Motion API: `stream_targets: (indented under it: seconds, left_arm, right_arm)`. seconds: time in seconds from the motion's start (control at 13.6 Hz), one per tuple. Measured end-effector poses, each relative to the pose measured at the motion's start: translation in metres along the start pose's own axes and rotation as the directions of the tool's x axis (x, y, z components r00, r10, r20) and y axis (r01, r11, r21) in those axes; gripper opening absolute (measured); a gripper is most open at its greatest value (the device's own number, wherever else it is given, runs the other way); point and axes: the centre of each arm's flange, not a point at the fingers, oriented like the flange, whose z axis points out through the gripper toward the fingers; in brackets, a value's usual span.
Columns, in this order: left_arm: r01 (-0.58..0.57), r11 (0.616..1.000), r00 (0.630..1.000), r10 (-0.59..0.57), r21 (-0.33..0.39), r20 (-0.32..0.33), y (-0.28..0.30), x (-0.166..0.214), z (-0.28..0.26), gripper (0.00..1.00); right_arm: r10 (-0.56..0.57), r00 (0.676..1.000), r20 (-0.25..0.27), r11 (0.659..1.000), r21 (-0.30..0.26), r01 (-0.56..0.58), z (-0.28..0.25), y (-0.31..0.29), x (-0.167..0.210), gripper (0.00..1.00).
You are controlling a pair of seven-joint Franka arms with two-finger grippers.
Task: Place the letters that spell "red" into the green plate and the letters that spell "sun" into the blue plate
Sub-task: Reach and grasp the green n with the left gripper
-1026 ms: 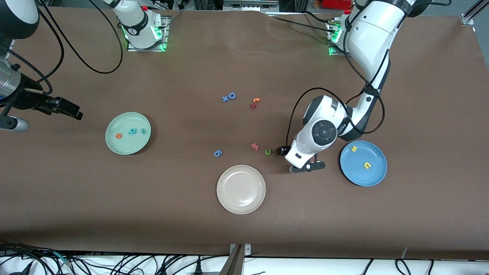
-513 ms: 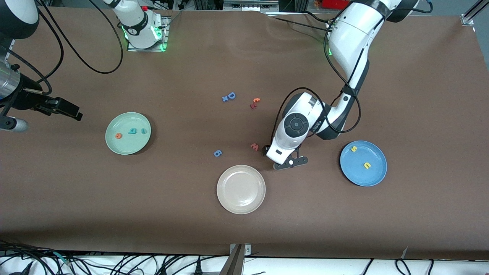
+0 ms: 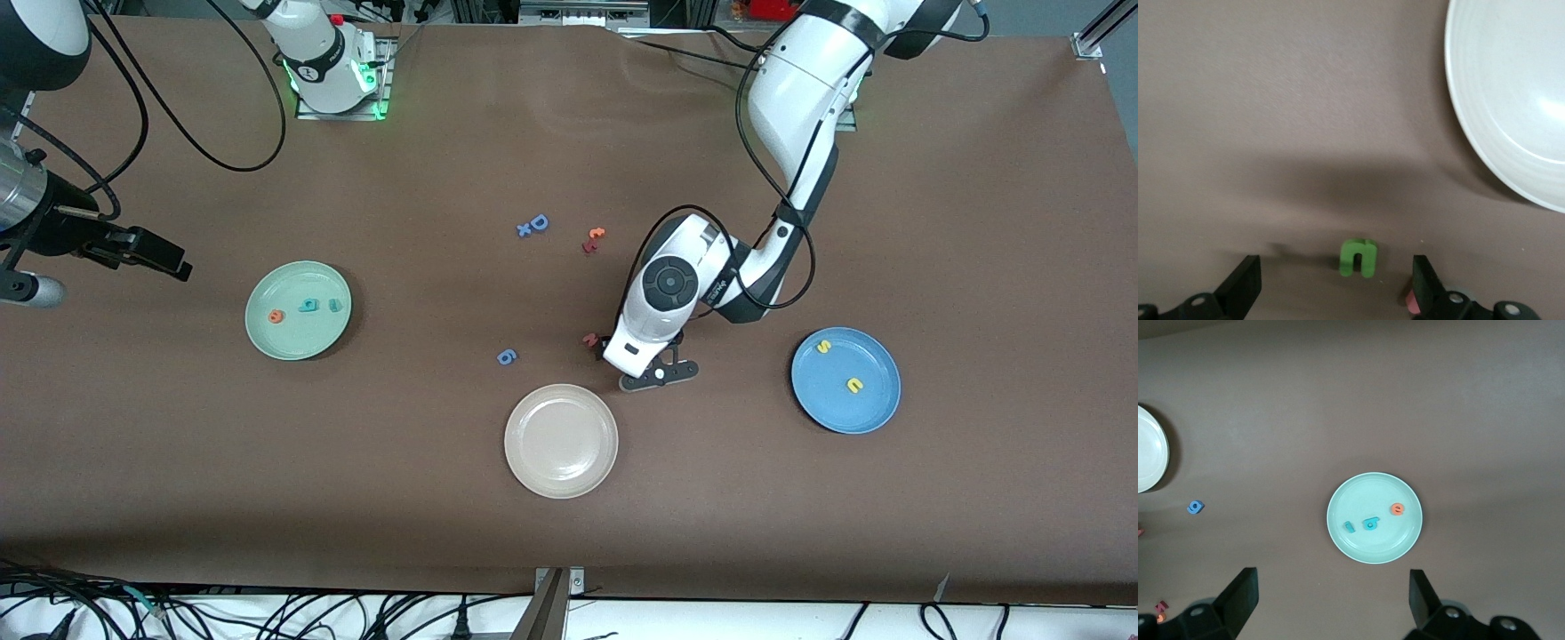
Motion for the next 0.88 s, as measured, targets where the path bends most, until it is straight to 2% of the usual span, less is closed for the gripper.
stream_targets:
  seconds: [0.59, 0.66, 0.88]
  left_arm:
    - [-0.019, 1.0, 1.0, 0.019, 0.016, -0.021, 0.0044, -0.0051, 0.0077, 0.98]
    - [-0.019, 1.0, 1.0, 0.019, 0.016, -0.021, 0.0043, -0.0051, 0.0078, 0.9]
    - [-0.018, 1.0, 1.0, 0.019, 0.017, -0.02, 0.0042, -0.0053, 0.0088, 0.86]
  right_arm:
    - [0.0, 1.0, 0.0, 1.0, 0.0, 0.0, 0.0, 0.0, 0.0, 1.0]
    - [0.0, 1.0, 0.0, 1.0, 0.0, 0.0, 0.0, 0.0, 0.0, 1.0]
    - [0.0, 1.0, 0.0, 1.0, 0.0, 0.0, 0.0, 0.0, 0.0001, 1.0]
